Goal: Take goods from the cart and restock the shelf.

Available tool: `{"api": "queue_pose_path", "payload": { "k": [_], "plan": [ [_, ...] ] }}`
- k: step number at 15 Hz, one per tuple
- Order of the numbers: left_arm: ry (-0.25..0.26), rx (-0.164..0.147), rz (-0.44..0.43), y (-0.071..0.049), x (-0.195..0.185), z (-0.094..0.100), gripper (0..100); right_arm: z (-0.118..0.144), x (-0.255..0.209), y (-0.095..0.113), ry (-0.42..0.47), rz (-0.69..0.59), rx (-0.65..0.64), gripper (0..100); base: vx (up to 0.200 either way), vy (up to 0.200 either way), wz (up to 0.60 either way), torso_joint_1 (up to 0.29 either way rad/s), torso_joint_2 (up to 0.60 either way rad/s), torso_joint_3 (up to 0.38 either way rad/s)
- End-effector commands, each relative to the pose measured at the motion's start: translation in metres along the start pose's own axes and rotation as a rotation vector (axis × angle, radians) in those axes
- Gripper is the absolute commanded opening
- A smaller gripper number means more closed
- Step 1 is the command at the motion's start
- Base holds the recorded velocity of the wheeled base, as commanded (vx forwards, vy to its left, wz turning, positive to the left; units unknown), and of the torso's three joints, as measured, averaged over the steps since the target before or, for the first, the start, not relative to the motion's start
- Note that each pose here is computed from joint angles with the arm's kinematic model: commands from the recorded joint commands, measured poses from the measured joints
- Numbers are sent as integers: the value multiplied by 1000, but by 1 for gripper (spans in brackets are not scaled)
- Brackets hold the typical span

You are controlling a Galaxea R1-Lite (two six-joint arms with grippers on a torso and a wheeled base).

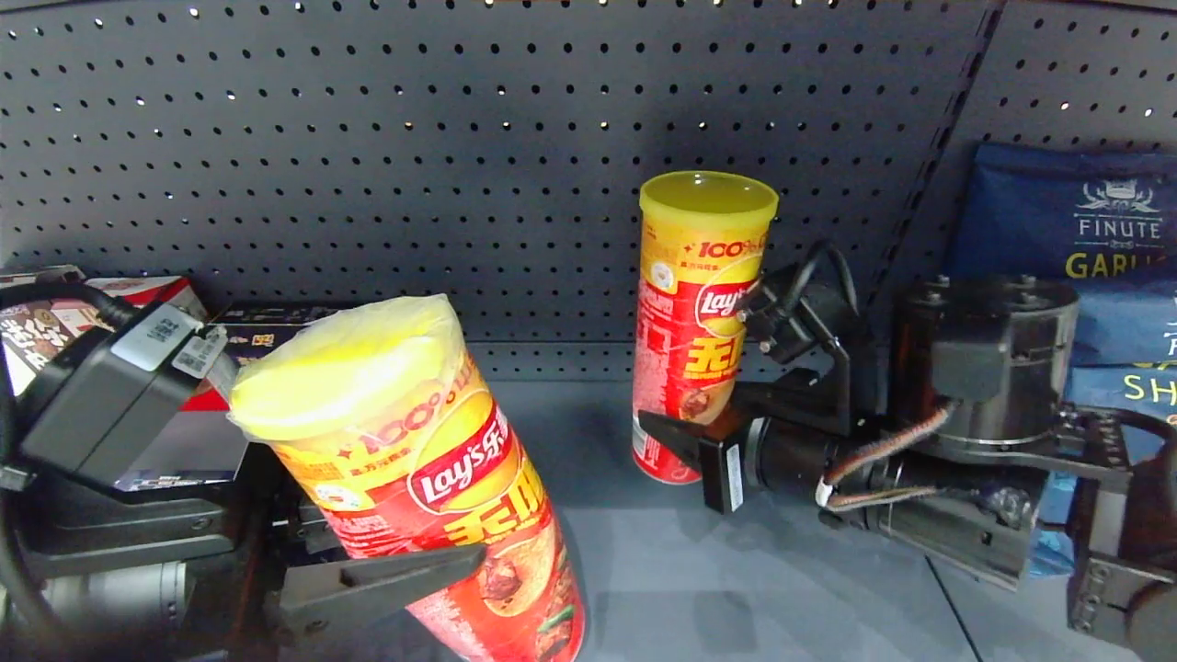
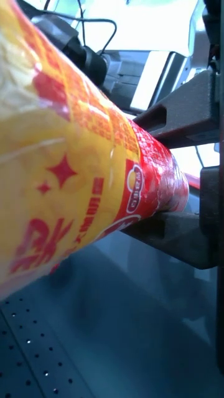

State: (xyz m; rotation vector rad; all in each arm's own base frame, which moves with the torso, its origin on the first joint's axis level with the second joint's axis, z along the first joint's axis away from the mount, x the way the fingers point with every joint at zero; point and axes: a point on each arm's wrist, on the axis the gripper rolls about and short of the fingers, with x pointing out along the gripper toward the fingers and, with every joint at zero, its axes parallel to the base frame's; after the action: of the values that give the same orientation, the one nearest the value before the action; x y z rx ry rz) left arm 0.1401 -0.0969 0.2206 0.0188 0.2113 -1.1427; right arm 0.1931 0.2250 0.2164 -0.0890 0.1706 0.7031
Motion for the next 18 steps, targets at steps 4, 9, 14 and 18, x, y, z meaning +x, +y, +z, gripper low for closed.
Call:
{"api": "queue_pose_path", "payload": {
  "k": [4, 9, 14, 18],
  "plan": [
    [3, -2, 1, 9, 13, 9, 0, -18, -39, 18, -8, 26, 40, 0, 0, 0, 0, 0, 0, 0],
    [11, -7, 1, 16, 22, 12, 0, -47, -49, 24, -9, 51, 33, 0, 0, 0, 0, 0, 0, 0],
    [14, -10, 2, 17, 23, 11, 0, -59, -52, 26, 34, 64, 19, 0, 0, 0, 0, 0, 0, 0],
    [12, -11, 16, 20, 22, 11, 0, -67, -48, 29, 66, 70, 9, 0, 0, 0, 0, 0, 0, 0]
  ]
}}
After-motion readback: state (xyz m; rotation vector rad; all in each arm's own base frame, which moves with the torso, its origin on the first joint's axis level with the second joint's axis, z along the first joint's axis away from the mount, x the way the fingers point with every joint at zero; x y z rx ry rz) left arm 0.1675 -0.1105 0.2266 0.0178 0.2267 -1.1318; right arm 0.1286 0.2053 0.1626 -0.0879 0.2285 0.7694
